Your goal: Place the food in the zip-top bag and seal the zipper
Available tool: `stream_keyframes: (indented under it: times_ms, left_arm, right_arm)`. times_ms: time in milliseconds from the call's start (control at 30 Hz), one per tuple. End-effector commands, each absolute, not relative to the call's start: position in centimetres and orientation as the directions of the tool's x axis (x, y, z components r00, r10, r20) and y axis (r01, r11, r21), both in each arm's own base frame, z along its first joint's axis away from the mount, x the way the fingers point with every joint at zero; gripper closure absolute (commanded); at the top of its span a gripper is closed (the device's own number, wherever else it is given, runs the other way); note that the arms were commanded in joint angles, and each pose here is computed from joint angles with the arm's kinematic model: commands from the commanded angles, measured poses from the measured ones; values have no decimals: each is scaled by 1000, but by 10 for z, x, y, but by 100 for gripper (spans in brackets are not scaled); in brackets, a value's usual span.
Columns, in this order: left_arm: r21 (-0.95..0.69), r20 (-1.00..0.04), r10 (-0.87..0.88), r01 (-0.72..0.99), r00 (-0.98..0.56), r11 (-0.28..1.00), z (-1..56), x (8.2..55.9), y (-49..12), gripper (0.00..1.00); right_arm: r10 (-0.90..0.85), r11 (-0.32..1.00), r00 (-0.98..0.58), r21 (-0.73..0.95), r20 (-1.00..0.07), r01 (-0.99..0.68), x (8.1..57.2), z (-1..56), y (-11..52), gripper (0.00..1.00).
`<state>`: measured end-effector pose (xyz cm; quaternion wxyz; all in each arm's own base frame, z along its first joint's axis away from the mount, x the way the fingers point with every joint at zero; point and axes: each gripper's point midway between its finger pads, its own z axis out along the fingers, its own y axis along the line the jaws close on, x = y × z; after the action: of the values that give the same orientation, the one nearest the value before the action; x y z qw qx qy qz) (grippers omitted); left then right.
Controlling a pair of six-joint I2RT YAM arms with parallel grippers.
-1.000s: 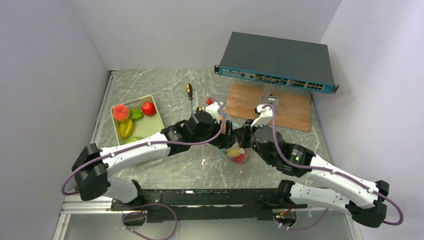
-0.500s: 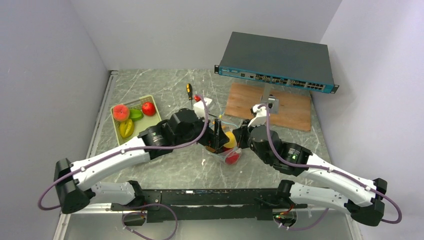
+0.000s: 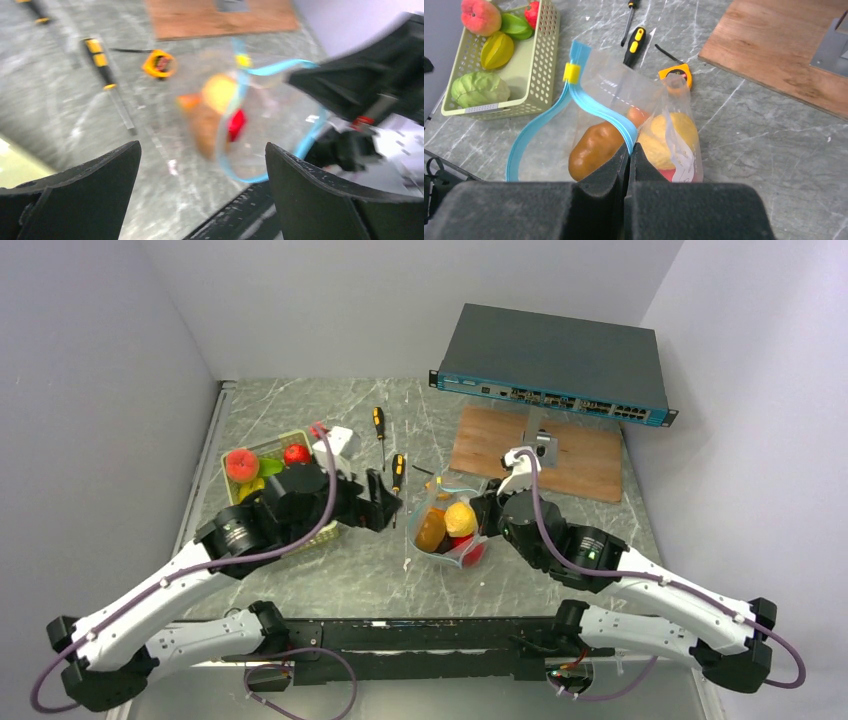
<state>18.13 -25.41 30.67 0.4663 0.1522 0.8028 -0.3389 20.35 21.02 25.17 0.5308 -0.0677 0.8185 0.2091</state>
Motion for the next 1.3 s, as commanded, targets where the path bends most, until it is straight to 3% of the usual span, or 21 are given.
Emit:
stream_keyframes:
  times_ms: [0, 200, 533, 1267]
  left_arm:
    - [-298, -857, -118, 296, -502, 908, 289, 211, -173, 0]
    - [-208, -870, -144, 87, -472, 974, 263, 235, -100, 0]
    - [43, -807, -93, -216, -583, 976, 213, 289, -1, 0]
    - [242, -706, -123, -401, -697, 884, 173, 403, 113, 2]
  right_arm:
    - [167, 909, -339, 278, -926, -311, 206, 290, 192, 100]
    - [155, 927, -318, 249, -935, -280, 205, 292, 174, 100]
    - [146, 935, -316, 235, -938, -266, 203, 287, 165, 100]
    - [161, 923, -322, 258, -933, -287, 199, 286, 166, 100]
